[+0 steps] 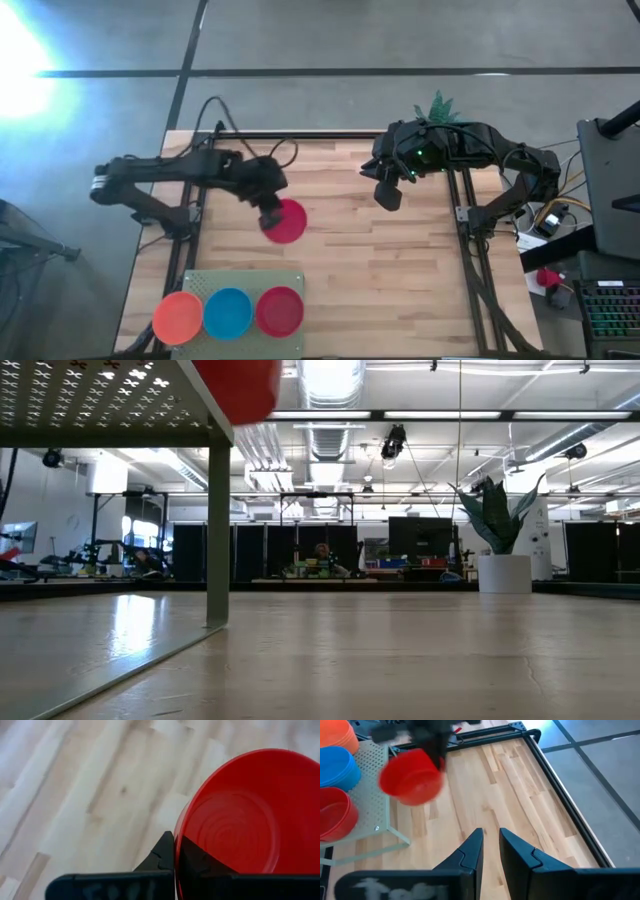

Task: Pick & Place Mini bowls
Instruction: Stack the red bowl on the red bowls on the shelf

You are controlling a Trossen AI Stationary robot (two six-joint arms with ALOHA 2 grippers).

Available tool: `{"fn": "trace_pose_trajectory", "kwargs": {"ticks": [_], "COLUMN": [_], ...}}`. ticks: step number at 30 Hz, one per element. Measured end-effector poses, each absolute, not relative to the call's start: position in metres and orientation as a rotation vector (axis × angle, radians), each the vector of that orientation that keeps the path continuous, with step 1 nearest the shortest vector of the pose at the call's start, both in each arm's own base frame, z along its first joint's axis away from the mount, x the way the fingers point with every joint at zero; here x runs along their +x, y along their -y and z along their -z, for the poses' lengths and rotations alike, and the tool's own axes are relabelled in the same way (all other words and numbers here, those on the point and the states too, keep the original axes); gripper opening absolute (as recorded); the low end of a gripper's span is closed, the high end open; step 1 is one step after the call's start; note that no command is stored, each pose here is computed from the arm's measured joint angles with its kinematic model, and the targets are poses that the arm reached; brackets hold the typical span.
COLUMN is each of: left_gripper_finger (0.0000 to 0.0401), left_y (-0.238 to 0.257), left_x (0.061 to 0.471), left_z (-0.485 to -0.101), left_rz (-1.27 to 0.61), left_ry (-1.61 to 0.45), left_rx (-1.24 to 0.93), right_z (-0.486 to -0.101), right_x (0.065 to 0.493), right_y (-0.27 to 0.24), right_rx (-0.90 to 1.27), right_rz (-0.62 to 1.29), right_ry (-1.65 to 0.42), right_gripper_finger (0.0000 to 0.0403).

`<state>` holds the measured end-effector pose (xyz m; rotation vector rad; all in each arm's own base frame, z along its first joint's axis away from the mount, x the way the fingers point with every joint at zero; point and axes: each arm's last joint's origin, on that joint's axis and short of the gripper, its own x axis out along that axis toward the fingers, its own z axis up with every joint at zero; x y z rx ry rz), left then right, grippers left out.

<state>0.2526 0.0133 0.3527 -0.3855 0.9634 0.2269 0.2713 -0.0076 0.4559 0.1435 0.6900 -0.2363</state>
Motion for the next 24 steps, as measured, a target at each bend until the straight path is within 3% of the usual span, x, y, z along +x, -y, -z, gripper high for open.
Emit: {"fn": "trace_pose_trajectory", "kwargs": {"ticks": [8, 24], "left_gripper_finger": [0.0000, 0.0000], "left_y": [0.024, 0.102], "left_x": [0.233, 0.244], "left_z": [-0.371, -0.386], "left_rz": [-0.054, 0.242], "left_ry": [-0.916, -0.937], "left_rx": [-0.306, -0.189], "right_z": [-0.456, -0.456], "right_x": [0.271, 0.271], "right_y": [0.007, 0.008], "right_rx": [0.145, 0.149], "right_rz": [0.233, 0.235], "right_ry": [-0.690, -0.688], "right_gripper_finger": [0.0057, 0.0057]}}
